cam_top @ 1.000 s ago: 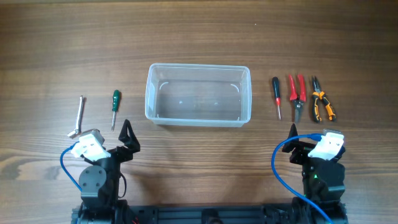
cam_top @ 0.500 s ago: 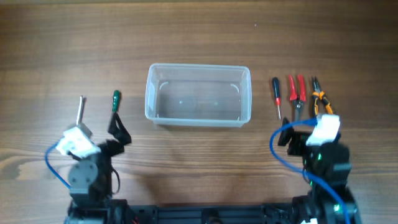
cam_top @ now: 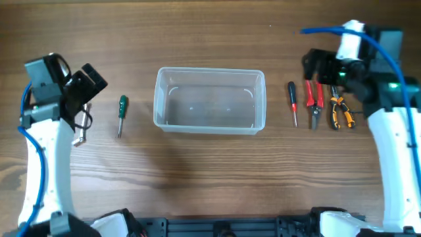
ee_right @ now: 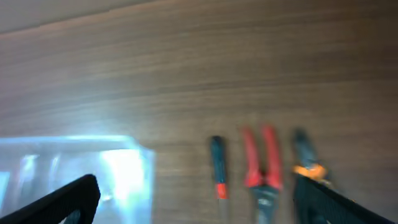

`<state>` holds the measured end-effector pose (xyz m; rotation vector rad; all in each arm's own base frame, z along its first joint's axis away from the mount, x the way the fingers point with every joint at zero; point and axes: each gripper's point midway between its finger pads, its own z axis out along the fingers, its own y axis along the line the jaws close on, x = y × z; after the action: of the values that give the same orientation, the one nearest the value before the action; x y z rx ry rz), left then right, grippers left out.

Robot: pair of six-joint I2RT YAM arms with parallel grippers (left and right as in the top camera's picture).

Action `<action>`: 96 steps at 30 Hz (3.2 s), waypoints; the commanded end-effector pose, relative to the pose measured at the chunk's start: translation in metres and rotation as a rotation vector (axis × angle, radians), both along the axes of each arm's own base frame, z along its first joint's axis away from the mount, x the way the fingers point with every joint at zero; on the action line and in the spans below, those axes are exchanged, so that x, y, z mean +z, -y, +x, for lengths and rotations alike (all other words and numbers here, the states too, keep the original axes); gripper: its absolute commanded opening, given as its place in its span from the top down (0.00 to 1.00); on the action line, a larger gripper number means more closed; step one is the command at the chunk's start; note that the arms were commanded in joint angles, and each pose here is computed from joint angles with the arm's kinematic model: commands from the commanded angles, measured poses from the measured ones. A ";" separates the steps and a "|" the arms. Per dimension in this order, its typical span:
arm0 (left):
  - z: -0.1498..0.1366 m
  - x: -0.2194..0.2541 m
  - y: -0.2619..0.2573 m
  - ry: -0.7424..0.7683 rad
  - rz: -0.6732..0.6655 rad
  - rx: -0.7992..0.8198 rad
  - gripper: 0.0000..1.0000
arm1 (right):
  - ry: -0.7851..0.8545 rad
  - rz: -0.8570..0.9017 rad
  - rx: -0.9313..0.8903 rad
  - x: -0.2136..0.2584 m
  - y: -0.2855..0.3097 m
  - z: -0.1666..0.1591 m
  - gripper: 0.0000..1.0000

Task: Pack container
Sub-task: 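Raise both arms from rest and move the right gripper toward the tools, then lower the right gripper onto the orange-black pliers and grasp them, then carry the pliers into the clear container and release them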

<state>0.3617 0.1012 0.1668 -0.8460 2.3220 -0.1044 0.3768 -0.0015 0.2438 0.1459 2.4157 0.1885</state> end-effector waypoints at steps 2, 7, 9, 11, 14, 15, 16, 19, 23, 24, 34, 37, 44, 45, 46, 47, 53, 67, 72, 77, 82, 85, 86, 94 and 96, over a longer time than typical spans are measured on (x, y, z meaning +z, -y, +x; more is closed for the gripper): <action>0.000 0.003 -0.023 -0.004 0.030 0.056 0.00 | -0.081 -0.043 -0.147 -0.018 0.085 -0.011 0.00; -0.003 0.003 -0.031 -0.017 0.067 0.087 0.00 | -0.294 -0.124 -0.174 -0.055 0.145 -0.016 0.00; -0.003 0.003 -0.031 -0.017 0.067 0.088 0.00 | -0.389 -0.193 -0.175 -0.063 0.166 -0.006 0.00; -0.003 0.003 -0.031 -0.017 0.067 0.088 0.00 | -0.473 -0.200 -0.128 -0.080 0.168 -0.009 0.00; -0.003 0.002 -0.031 -0.018 0.067 0.088 0.00 | -0.582 -0.164 -0.102 -0.111 0.164 -0.017 0.05; -0.003 0.003 -0.031 -0.017 0.067 0.088 0.00 | -0.616 -0.149 -0.099 -0.120 0.163 -0.021 0.06; -0.003 0.002 -0.031 -0.018 0.067 0.088 0.00 | -0.644 -0.135 -0.103 -0.126 0.161 -0.024 0.08; -0.003 0.003 -0.031 -0.017 0.067 0.088 0.00 | -0.713 -0.107 -0.111 -0.149 0.159 -0.032 0.00; -0.003 0.003 -0.031 -0.017 0.067 0.087 0.00 | -0.776 -0.095 -0.112 -0.202 0.153 -0.050 0.01; -0.003 0.003 -0.031 -0.017 0.067 0.088 0.00 | -0.780 -0.095 -0.111 -0.212 0.152 -0.054 0.01; -0.003 0.003 -0.031 -0.017 0.067 0.088 0.00 | -0.756 -0.130 -0.134 -0.222 0.158 -0.050 0.12; -0.003 0.003 -0.031 -0.017 0.067 0.088 0.00 | -0.736 -0.171 -0.092 -0.222 0.164 -0.046 0.13; -0.003 0.003 -0.031 -0.017 0.067 0.088 0.00 | -0.640 -0.162 0.213 -0.222 0.144 -0.031 0.18; -0.003 0.003 -0.031 -0.017 0.067 0.088 0.00 | -0.641 -0.162 0.213 -0.222 0.144 -0.031 0.21; -0.003 0.003 -0.031 -0.017 0.067 0.088 0.00 | -0.641 -0.162 0.213 -0.223 0.144 -0.031 0.22; -0.003 0.002 -0.031 -0.018 0.067 0.088 0.00 | -0.643 -0.162 0.213 -0.223 0.144 -0.032 0.21; -0.003 0.003 -0.031 -0.017 0.067 0.088 0.00 | -0.618 -0.187 0.202 -0.243 0.146 -0.033 0.20; -0.003 0.003 -0.031 -0.017 0.067 0.088 0.00 | -0.553 -0.242 0.150 -0.253 0.157 -0.020 0.12; -0.003 0.003 -0.031 -0.017 0.067 0.088 0.00 | -0.564 -0.229 0.137 -0.253 0.156 -0.022 0.36; -0.003 0.003 -0.031 -0.017 0.067 0.088 0.00 | -0.606 -0.180 0.079 -0.261 0.150 -0.035 0.80; -0.003 0.003 -0.031 -0.017 0.067 0.088 0.00 | -0.651 -0.122 0.002 -0.281 0.140 -0.057 0.96; -0.003 0.002 -0.031 -0.018 0.067 0.088 0.00 | -0.647 -0.066 -0.060 -0.269 0.138 -0.049 0.96; -0.003 0.003 -0.031 -0.017 0.067 0.088 0.00 | -0.636 -0.045 -0.071 -0.259 0.137 -0.044 0.96; -0.003 0.002 -0.031 -0.018 0.067 0.088 0.00 | -0.406 -0.013 -0.091 -0.064 0.096 -0.001 0.96; -0.003 0.003 -0.031 -0.017 0.067 0.088 0.00 | -0.259 -0.041 -0.044 -0.004 0.061 0.007 0.96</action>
<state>0.3546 0.1268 0.1597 -0.9253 2.3117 0.0014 0.3680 -0.1070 0.1472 0.3045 2.9094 0.0683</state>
